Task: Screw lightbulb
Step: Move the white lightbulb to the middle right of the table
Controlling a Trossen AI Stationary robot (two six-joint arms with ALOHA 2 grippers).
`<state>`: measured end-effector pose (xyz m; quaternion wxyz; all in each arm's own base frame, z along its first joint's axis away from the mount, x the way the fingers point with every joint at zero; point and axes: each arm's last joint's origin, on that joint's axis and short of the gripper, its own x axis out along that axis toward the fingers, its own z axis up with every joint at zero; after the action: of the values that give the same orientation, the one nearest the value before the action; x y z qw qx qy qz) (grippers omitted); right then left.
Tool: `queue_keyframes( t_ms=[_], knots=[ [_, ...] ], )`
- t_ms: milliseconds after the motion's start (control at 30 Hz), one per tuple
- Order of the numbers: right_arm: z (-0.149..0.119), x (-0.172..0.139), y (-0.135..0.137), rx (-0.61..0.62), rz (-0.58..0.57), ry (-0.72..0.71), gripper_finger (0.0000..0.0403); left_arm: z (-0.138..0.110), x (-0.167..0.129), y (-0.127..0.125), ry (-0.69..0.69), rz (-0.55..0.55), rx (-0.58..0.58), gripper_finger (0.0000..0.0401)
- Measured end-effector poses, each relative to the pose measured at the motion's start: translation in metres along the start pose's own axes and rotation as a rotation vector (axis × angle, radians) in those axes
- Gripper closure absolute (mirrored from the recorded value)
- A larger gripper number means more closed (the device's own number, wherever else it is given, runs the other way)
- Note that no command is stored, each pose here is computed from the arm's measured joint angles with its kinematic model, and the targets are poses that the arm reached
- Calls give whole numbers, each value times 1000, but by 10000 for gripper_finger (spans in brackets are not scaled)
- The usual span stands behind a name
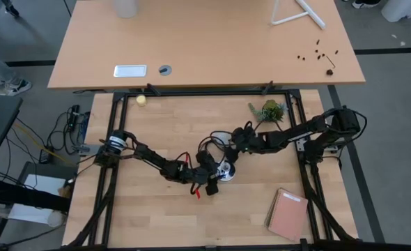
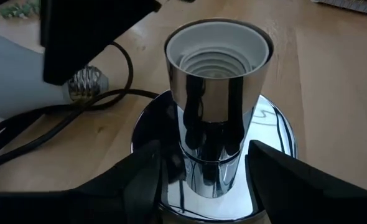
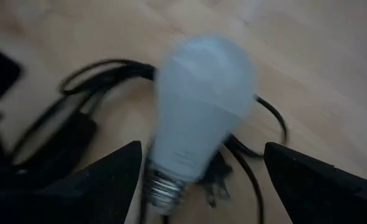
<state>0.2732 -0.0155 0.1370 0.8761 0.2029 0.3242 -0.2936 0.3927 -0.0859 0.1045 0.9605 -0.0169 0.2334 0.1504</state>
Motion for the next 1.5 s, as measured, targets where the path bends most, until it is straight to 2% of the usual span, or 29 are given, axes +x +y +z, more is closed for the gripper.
queue_keyframes(
  t_ms=[167,667,733,967,1033,1267,1367,1500],
  knots=[
    [4,1,1,-75,27,-30,56,0,0,0,0,0,0,153],
    [15,8,-15,-17,92,24,56,0,0,0,1,0,2,153],
    [18,7,-11,-13,109,22,56,0,0,0,1,0,2,153],
    [21,22,6,-80,61,37,56,0,0,0,1,1,2,153],
    [19,29,8,-73,77,74,56,0,0,0,5,1,4,153],
    [21,33,9,-73,62,67,56,0,0,1,6,6,3,153],
    [22,34,6,-82,65,81,67,0,0,1,7,6,4,153],
    [22,35,1,-112,94,132,107,0,0,1,8,6,5,153]
  ],
)
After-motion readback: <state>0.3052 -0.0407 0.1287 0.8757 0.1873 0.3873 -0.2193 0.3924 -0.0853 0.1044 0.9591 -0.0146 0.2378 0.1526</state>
